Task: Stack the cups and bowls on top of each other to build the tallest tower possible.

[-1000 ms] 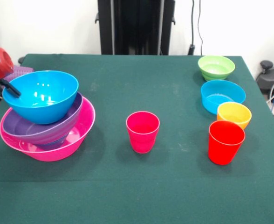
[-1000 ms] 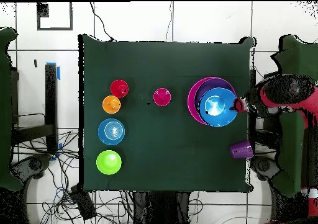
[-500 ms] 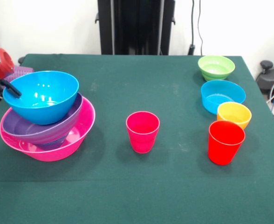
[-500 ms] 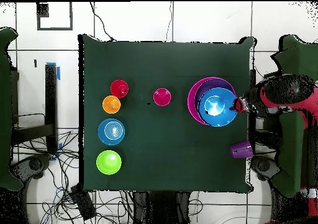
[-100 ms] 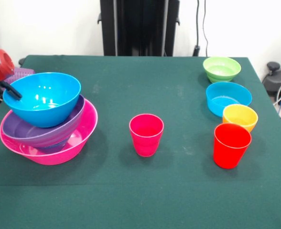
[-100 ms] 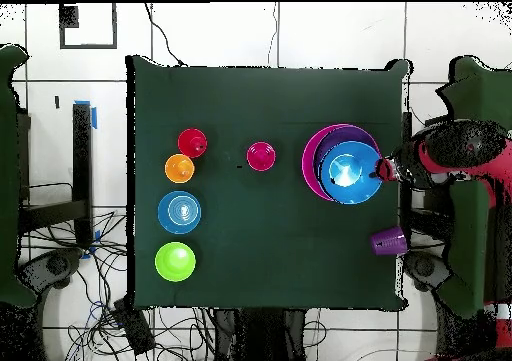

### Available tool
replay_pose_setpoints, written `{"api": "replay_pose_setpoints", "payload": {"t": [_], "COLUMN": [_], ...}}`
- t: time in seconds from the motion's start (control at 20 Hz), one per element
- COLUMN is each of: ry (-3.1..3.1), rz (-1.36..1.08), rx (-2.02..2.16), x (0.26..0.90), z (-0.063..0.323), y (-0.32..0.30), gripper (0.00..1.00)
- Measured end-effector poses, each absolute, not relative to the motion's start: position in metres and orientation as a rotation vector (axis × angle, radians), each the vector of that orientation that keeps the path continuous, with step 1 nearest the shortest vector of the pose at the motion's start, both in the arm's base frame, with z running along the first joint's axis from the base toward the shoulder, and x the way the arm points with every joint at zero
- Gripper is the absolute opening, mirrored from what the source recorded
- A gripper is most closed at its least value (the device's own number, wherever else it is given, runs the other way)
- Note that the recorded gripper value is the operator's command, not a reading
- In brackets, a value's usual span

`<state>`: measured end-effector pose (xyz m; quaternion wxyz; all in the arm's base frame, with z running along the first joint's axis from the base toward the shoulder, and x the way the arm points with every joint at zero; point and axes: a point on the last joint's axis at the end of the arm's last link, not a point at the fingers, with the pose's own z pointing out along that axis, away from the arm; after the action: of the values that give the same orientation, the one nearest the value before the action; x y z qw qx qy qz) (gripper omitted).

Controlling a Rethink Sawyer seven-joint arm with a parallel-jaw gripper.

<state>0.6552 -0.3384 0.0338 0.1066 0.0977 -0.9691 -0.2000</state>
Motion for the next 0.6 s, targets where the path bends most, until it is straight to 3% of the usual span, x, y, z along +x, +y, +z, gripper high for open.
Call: {"api": "replay_pose_setpoints", "payload": {"t": [0.6], "ry": [-2.853], "rz": [-0.617], "rx": [0.278], "x": [0.6545], "z": [0.0327], "y": [-0.3376], "gripper": [0.00]}}
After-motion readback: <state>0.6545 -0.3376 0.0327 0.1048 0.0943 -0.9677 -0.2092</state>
